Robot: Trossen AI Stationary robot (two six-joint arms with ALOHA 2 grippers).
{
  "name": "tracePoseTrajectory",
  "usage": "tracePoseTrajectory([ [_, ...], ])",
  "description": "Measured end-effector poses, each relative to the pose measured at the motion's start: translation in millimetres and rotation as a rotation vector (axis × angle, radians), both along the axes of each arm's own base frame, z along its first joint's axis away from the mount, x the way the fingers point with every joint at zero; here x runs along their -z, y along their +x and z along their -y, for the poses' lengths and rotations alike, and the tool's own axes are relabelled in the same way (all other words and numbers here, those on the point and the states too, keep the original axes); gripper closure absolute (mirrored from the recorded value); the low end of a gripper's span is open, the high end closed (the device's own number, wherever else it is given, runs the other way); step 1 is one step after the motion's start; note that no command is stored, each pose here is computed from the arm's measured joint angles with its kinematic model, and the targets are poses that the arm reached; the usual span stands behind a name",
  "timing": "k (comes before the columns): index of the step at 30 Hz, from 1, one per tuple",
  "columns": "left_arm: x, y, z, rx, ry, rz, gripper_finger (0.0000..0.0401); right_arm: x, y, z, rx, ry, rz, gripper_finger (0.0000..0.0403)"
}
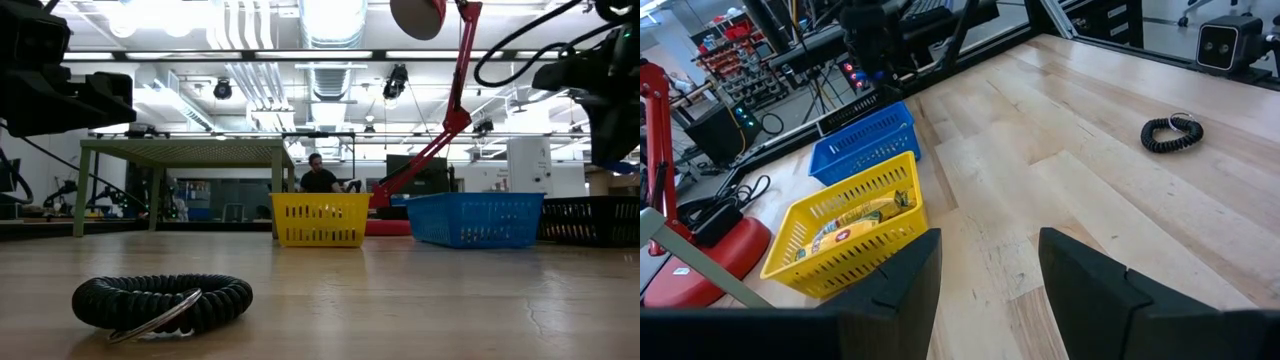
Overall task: Pick & Place Office Desk Supplies
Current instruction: Put the blue spring keychain into the black basket
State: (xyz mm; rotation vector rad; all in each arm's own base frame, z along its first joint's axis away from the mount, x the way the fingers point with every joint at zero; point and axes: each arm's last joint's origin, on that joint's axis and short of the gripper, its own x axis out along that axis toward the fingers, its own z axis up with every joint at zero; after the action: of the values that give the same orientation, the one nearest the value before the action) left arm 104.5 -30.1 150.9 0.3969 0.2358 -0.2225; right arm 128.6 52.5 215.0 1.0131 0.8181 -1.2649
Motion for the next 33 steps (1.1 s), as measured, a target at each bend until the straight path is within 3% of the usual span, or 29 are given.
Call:
tracePoseTrajectory([
  [28,0,0,0,0.001,0.003,0.001,0.0228,4,25,45,-0.168,0.029,-0.055,0.0364],
  [33,0,0,0,0.001,0.002,0.001,0.0228,10,24,53,-0.151,0.097,-0.077,0.0364],
])
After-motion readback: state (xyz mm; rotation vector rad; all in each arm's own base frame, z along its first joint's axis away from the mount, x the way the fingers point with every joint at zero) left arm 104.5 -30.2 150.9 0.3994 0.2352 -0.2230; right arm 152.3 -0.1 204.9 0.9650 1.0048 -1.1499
